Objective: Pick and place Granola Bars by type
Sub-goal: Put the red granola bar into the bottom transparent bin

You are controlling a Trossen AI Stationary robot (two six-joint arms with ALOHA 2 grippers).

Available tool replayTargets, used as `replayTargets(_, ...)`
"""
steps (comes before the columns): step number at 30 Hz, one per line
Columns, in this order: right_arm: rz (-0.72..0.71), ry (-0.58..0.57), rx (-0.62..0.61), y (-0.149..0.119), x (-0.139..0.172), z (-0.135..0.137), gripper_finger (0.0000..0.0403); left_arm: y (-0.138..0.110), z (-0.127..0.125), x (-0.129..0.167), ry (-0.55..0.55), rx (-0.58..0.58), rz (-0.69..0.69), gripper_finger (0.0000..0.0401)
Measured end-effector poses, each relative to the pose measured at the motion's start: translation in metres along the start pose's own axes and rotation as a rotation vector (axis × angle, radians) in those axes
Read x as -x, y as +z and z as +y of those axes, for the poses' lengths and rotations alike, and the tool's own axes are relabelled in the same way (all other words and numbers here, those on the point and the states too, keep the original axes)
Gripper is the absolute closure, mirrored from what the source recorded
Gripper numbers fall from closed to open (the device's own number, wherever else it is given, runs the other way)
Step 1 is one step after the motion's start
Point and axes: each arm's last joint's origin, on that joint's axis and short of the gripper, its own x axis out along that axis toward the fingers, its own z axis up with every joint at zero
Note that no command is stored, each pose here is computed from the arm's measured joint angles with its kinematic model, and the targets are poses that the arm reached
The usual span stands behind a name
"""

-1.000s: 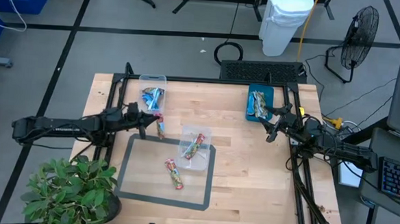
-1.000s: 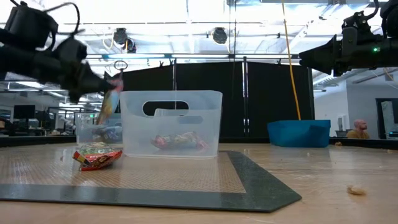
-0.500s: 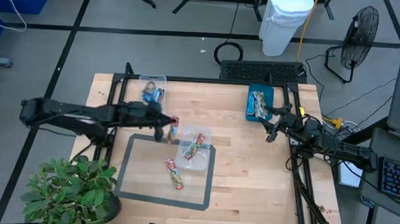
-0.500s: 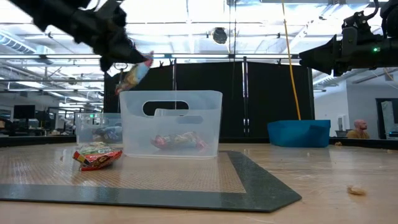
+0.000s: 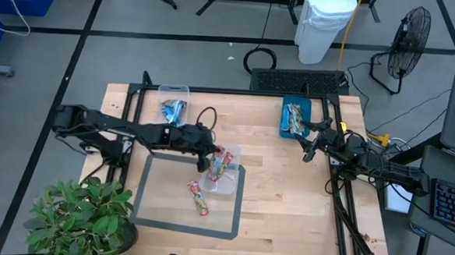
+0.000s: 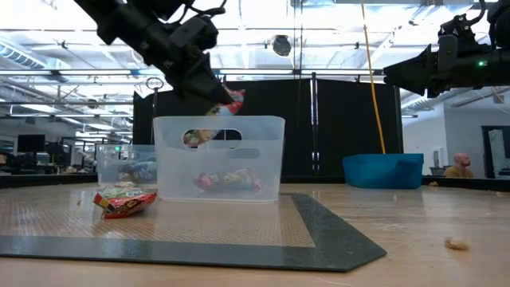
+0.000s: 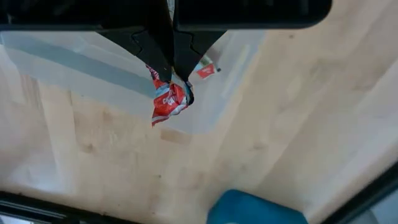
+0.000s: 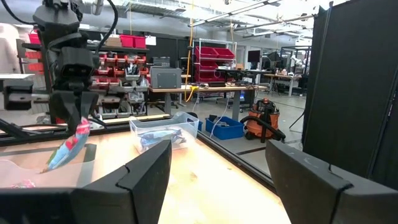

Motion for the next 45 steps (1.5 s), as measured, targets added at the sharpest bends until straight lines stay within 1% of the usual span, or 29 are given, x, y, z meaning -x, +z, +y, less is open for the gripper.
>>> replayTargets(7,0.0,0.0,0.0,0.0,0.0,0.0,0.0151,-0.001,-0.003,-0.016,-0.053,0.003,-0.01,0.0401)
replayTargets(25,0.0,0.0,0.0,0.0,0.0,0.0,0.0151,-0.004,-0.001,-0.017,-0.025,0.021,0.02,0.0398)
replayTargets(39,0.0,0.0,0.0,0.0,0.0,0.0,0.0151,-0.004,-0.001,-0.017,-0.025,0.027,0.02,0.0351)
replayTargets(43,0.0,0.0,0.0,0.0,0.0,0.0,0.0151,-0.006,0.0,-0.017,-0.021,0.025,0.038,0.0338)
replayTargets(45,0.0,0.0,0.0,0.0,0.0,0.0,0.0151,-0.005,-0.002,-0.015,-0.051,0.025,0.04,0.0333)
